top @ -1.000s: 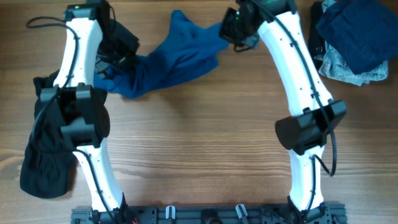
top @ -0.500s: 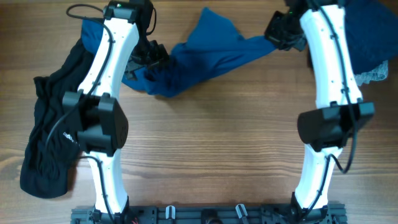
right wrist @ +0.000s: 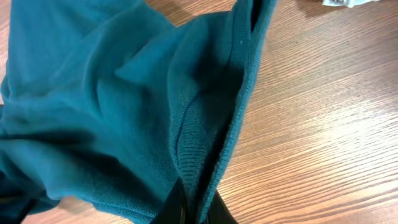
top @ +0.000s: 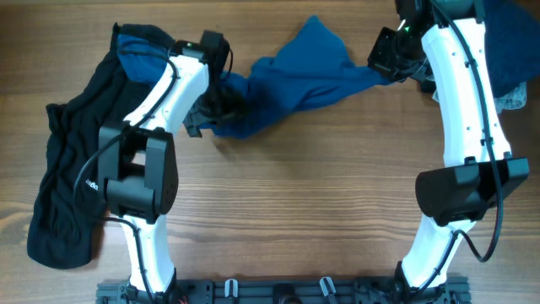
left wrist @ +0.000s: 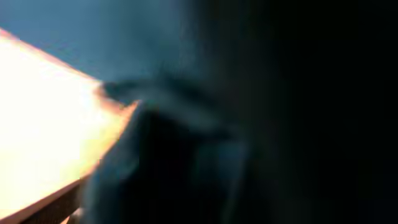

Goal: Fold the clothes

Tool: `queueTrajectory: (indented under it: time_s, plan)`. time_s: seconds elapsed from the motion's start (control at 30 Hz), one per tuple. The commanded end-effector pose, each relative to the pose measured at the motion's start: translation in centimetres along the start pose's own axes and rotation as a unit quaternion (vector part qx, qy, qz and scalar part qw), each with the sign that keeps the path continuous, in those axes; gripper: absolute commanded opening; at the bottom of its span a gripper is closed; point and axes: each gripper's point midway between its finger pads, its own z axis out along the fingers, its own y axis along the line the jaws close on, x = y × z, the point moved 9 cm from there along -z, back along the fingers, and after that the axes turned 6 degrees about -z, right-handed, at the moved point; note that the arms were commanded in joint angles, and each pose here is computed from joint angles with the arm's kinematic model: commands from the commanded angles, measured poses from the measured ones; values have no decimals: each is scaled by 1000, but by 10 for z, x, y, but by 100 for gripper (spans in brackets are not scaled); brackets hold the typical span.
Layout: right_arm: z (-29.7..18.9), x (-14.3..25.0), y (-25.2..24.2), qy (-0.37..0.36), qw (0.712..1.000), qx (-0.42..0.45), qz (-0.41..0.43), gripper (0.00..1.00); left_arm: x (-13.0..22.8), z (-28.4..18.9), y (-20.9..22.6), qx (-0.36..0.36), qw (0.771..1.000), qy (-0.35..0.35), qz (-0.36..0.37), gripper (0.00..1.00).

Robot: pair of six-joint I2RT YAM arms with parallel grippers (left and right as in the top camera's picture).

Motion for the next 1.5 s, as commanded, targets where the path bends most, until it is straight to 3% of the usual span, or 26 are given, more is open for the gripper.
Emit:
queueTrajectory:
  time_s: [0.0,0.03,0.07,0.1,0.17,0.2,0.3,0.43,0.57,0.7,0.77,0.8,0.87,0.9,0.93,1.03,1.13,1.27,1.4,1.47]
  plan:
    - [-3,-3,-8,-9,1000,9,-2,4,5,7,-6,41,998,19,36,98]
    - [-3,-3,-7,-9,1000,9,-2,4,5,7,-7,43,998,20,37,91]
    - [-3,-3,-8,-9,1000,9,-2,4,5,7,-7,42,998,20,37,76]
    - [-3,-3,-7,-10,1000,8,-2,4,6,7,-7,41,998,21,36,49]
    - [-3,-5,-7,-15,1000,6,-2,5,8,5,-4,37,998,26,35,7]
    - [-3,-6,-6,-20,1000,4,-1,5,10,1,-2,32,999,28,35,4]
    - [-4,-12,-5,-38,999,0,0,7,19,-22,9,14,999,16,28,4]
    - [-4,-26,-24,-65,997,21,27,10,55,-83,40,-6,999,9,-39,4]
    - [-2,-22,-58,-22,997,49,59,9,88,-117,60,-19,998,14,-58,4]
    - [23,-14,-66,31,997,63,36,10,106,-118,67,-85,994,22,-68,5]
    - [35,-8,-67,54,995,71,35,15,117,-114,59,-92,994,24,-48,19]
    - [36,-7,-68,58,995,73,35,20,122,-112,55,-97,994,26,-37,45]
    - [36,-7,-68,58,995,73,33,31,132,-107,50,-104,994,32,-17,75]
    - [36,-7,-68,59,995,72,21,61,140,-104,46,-104,994,42,-6,100]
    - [36,-7,-68,59,996,72,11,100,143,-103,44,-106,994,41,2,100]
    - [37,-10,-68,52,996,75,6,100,140,-100,34,-80,997,22,6,100]
    - [37,-10,-68,50,996,73,-4,100,145,-86,30,-68,997,46,10,97]
    - [38,-18,-65,27,997,66,-2,100,161,-31,31,-80,994,70,15,94]
    - [41,-20,-63,27,998,53,1,100,167,3,39,-78,992,90,-44,73]
    - [42,-20,-61,27,999,45,1,100,169,14,42,-72,991,99,-45,72]
